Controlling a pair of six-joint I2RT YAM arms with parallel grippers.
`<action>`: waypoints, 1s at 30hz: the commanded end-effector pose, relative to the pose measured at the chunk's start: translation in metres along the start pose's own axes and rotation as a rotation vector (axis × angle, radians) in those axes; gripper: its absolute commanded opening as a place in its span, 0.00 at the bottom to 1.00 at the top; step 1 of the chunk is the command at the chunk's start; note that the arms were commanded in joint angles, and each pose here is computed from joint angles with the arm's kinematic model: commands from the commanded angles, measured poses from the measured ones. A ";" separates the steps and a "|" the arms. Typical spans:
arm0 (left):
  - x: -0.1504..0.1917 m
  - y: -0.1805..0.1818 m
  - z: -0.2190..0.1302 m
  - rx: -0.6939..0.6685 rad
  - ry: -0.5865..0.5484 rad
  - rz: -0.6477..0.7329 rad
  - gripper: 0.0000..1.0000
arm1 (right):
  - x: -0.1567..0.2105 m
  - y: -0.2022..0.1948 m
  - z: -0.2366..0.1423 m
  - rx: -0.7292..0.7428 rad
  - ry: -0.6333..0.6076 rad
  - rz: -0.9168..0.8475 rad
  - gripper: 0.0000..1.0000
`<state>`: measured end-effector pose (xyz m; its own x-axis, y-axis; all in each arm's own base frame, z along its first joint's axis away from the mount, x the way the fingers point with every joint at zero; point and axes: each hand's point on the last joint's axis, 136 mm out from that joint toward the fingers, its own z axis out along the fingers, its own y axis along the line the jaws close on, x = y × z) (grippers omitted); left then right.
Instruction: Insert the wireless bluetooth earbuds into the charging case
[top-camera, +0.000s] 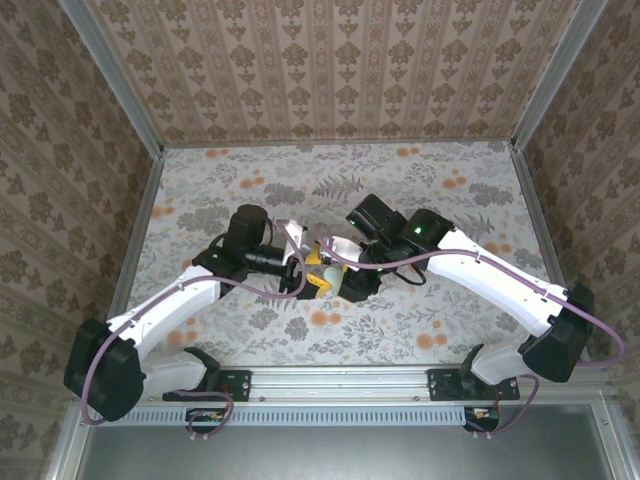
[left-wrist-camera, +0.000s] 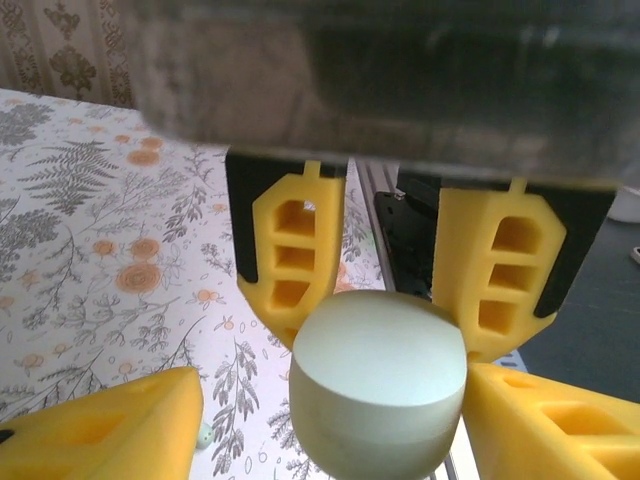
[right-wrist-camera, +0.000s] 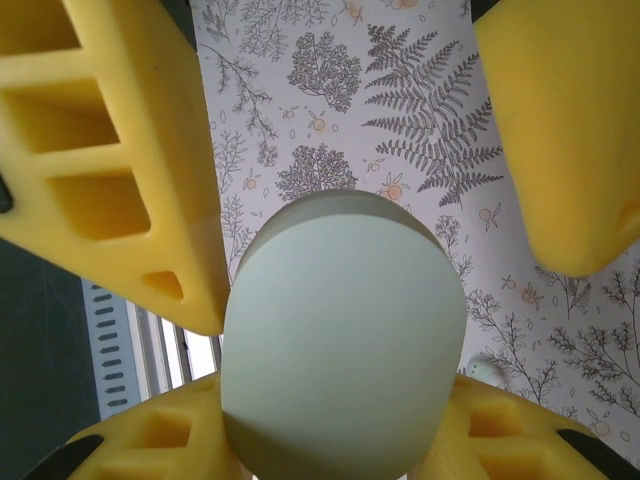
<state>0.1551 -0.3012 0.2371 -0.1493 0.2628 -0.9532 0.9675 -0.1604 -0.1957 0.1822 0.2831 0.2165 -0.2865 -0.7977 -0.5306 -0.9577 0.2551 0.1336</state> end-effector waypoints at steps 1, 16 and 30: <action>-0.013 -0.008 0.001 0.058 -0.019 0.028 0.66 | -0.005 0.005 -0.003 -0.010 -0.031 -0.036 0.20; -0.007 -0.009 0.004 0.095 -0.004 0.004 0.52 | -0.009 -0.009 -0.012 0.057 -0.088 -0.020 0.24; -0.023 0.002 -0.002 0.029 -0.053 0.041 0.20 | -0.014 -0.025 -0.029 0.108 -0.173 0.095 0.46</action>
<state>0.1583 -0.3071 0.2434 -0.1515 0.2480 -0.9568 0.9584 -0.2002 -0.2036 0.2001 0.2755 0.2305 -0.3151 -0.7271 -0.6099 -0.9403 0.3263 0.0968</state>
